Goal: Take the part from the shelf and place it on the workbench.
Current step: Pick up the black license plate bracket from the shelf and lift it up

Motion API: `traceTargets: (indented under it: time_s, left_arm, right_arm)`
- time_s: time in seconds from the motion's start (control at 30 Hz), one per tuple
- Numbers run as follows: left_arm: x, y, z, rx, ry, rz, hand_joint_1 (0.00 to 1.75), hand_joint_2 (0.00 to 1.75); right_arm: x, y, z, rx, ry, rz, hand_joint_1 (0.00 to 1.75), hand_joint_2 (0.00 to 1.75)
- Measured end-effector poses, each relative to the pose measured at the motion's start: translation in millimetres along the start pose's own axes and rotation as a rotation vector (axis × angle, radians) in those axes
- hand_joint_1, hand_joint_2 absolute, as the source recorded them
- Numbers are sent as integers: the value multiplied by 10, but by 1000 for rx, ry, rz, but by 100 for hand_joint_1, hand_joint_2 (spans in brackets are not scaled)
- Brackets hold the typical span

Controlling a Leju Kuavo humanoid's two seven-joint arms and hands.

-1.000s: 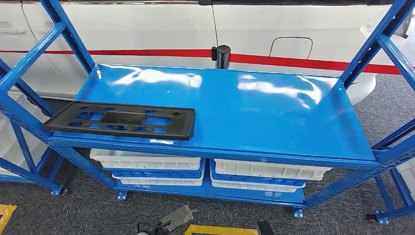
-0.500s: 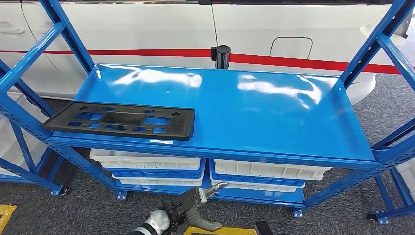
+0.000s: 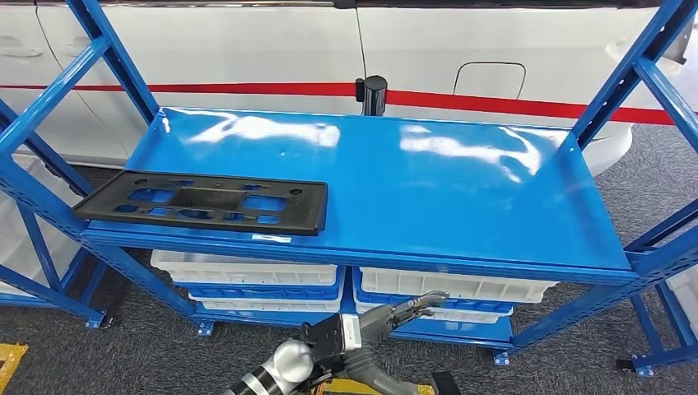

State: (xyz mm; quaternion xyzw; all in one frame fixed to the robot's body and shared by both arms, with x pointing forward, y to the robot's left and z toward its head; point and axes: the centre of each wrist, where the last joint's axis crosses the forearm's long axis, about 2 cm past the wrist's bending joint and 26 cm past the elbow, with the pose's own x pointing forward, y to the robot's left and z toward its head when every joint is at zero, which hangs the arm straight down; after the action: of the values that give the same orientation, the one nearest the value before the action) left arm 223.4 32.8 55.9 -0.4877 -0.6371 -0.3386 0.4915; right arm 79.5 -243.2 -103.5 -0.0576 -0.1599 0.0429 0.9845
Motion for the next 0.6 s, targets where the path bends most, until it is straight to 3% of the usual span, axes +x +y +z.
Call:
traceTargets:
  time_s: [0.2,0.47,0.6]
  left_arm:
    - [254,-25,-144,40,-117,-55,0,175]
    - [464,-85,-177,123,-180,-159,0,175]
    - [537,-44,-122,298,-153,-400,0,175]
  right_arm:
    - [-48,-5,6,-14,4,-39,0,175]
    - [-134,-6,18,-24,14,-79,0,175]
    - [-158,-10,22,-39,24,-113,0,175]
